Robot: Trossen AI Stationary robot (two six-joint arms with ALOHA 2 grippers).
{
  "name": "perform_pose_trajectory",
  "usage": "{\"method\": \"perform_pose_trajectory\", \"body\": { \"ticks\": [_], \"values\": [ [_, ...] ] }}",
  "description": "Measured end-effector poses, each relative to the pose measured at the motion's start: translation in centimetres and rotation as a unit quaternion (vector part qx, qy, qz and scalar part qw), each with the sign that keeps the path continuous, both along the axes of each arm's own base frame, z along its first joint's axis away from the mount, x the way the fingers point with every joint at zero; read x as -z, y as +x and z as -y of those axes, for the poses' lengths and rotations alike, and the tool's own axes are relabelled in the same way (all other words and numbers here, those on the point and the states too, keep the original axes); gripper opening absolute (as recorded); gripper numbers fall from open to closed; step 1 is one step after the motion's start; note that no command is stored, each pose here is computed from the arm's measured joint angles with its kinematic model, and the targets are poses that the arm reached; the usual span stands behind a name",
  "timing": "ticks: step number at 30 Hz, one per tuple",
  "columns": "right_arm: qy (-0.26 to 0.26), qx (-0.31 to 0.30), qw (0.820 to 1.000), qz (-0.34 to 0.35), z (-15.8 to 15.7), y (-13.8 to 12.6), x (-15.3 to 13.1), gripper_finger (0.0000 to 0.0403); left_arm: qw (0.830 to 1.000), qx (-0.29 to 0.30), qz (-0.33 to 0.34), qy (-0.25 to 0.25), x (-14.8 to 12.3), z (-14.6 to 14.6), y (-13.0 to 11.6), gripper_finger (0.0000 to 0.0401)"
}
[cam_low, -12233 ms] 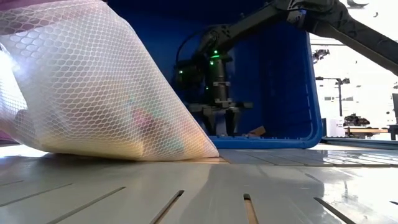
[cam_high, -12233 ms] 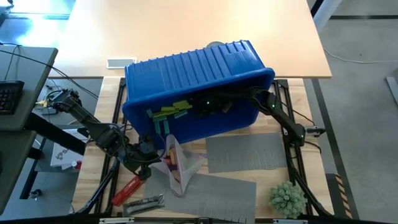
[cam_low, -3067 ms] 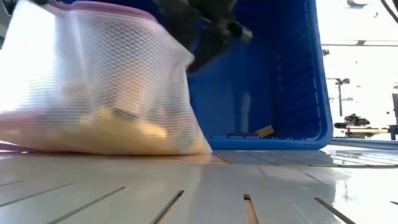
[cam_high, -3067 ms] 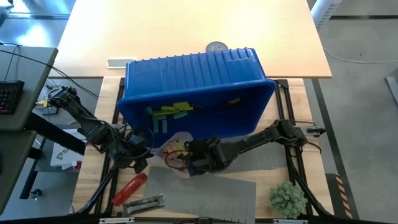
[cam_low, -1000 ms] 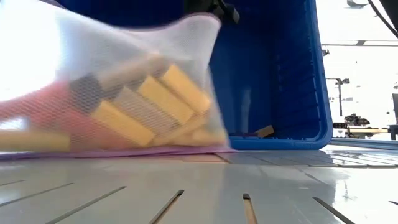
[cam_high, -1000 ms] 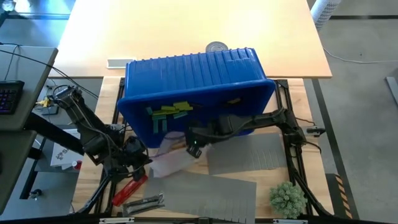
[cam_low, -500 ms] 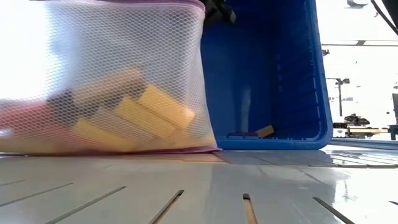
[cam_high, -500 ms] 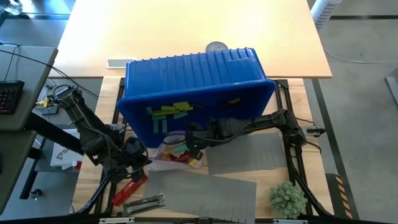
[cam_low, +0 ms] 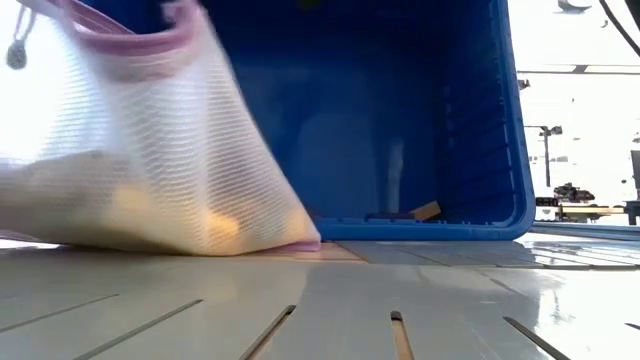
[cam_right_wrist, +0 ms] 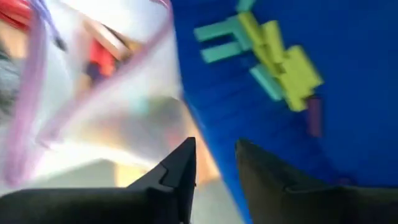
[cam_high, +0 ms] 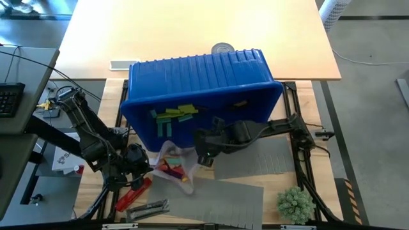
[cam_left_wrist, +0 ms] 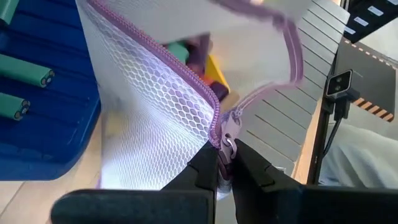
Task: Sort blocks
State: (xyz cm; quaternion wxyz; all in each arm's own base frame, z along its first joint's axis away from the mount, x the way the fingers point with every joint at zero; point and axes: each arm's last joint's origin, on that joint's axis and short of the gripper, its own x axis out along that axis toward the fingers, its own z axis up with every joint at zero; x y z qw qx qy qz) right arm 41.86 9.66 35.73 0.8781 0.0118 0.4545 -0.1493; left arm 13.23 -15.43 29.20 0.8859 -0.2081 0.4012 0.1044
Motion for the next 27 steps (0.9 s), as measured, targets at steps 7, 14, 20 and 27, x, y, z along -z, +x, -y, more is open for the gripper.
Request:
{"method": "perform_pose_trajectory", "body": {
  "ticks": [7, 14, 20, 27],
  "values": [
    [-0.133, 0.082, 0.986, -0.056, -2.4, -2.8, 1.7, 0.0103, 1.0, 0.01, -0.001, 0.005, 0.0, 0.0, 0.0, 0.0],
    [-0.12, 0.11, 0.982, -0.096, -2.9, -2.4, 7.2, 0.0103, 0.999, 0.041, -0.018, 0.008, 0.1, 0.2, -0.1, 0.0001],
    [-0.028, 0.185, 0.98, -0.074, 2.0, 0.1, 13.2, 0.0103, 0.998, 0.055, -0.016, 0.021, 0.0, 0.2, -0.1, 0.0001],
    [-0.051, 0.4, 0.914, -0.046, 11.1, -0.8, 16.9, 0.0104, 0.996, 0.076, -0.006, 0.052, 0.0, 0.1, -0.1, 0.0001]
  ]
}}
